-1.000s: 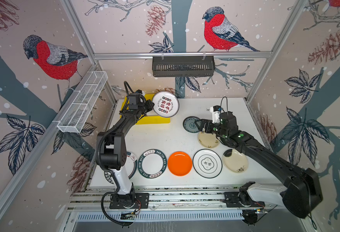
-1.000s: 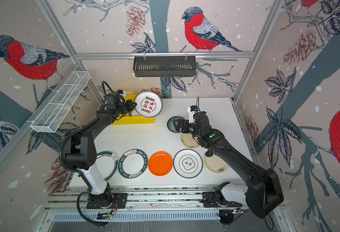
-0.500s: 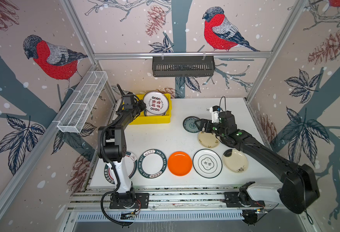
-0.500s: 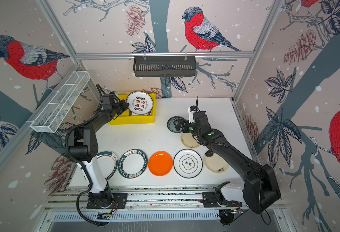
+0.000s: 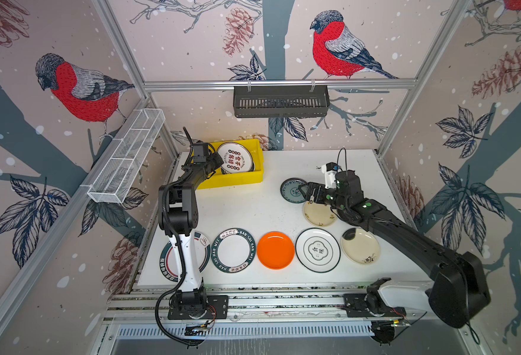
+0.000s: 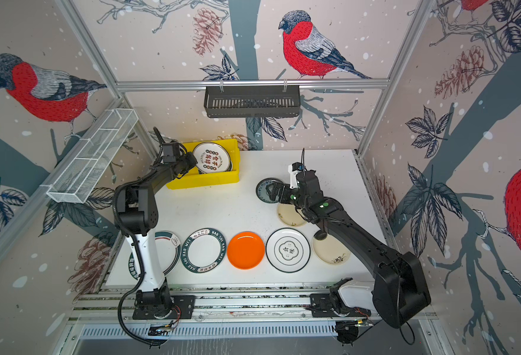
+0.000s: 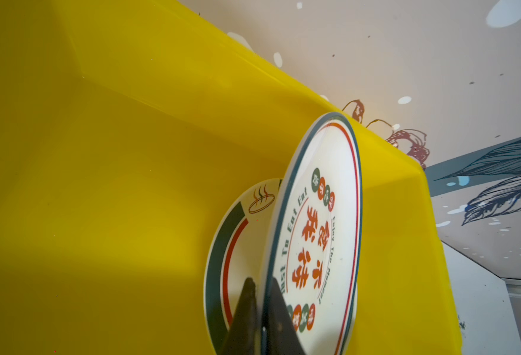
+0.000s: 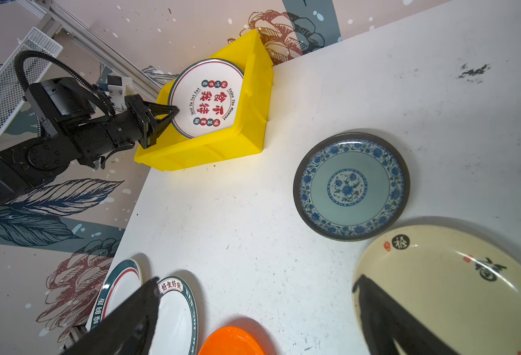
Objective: Place the plates into the plastic bin on the countertop
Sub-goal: 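Lift the red-text plate with the left gripper and carry it over the yellow bin, then lower the red-text plate into the yellow bin and open the left gripper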
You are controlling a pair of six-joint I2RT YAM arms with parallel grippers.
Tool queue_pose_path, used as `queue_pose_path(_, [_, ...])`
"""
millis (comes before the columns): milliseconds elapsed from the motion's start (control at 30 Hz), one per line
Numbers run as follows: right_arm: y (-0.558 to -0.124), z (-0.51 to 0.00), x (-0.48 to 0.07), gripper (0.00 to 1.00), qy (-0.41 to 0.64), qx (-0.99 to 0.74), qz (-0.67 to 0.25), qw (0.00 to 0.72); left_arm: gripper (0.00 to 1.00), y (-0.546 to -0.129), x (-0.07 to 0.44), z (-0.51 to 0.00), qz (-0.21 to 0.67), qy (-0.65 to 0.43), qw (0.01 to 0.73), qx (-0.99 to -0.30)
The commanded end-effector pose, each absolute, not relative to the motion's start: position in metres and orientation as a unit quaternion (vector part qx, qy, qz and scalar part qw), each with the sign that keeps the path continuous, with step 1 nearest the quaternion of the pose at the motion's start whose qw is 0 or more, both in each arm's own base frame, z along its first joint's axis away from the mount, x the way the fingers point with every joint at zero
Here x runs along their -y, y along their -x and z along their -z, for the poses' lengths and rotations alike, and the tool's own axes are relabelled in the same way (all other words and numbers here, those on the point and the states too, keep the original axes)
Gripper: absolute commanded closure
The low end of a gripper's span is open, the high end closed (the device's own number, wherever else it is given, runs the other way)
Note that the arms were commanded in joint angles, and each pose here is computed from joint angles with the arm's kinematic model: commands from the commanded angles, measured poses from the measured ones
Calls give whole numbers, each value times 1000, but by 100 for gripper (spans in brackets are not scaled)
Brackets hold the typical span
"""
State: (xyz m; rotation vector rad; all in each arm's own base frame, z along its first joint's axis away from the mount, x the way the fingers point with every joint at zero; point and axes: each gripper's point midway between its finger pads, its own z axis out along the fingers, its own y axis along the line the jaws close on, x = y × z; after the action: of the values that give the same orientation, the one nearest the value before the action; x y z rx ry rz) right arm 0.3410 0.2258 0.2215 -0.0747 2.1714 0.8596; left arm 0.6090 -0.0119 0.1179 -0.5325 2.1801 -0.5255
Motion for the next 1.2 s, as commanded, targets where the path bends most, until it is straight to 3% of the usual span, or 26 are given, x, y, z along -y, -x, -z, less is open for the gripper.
queue_pose_path(0, [-341,-226,-222,0,16,-851,-340,399,100,-615,10,-117,207,217,405,-863])
queue_pose_path(233, [-336,-229,-217,0,8,-848,-341,406,98,-615,14,-107,216,212,394,-868])
queue_pose_path(333, [-333,-227,-215,0,4,-849,-341,404,88,-616,16,-105,213,204,390,-872])
queue_pose_path(400, [-331,-227,-214,0,1,-848,-342,404,75,-617,18,-103,212,199,385,-876])
queue_pose_path(467, [-328,-228,-212,0,-3,-847,-343,407,71,-617,20,-103,213,192,386,-877])
queue_pose_path(733, [-321,-231,-201,0,-14,-841,-338,422,68,-623,30,-109,233,168,384,-878])
queue_pose_path(1033, [-313,-231,-195,0,-23,-839,-337,427,25,-624,35,-112,203,145,381,-890])
queue_pose_path(1133, [-311,-231,-192,0,-26,-838,-336,430,2,-622,33,-118,186,140,391,-891])
queue_pose_path(1167, [-311,-231,-192,0,-27,-838,-334,430,2,-621,33,-120,178,139,393,-891])
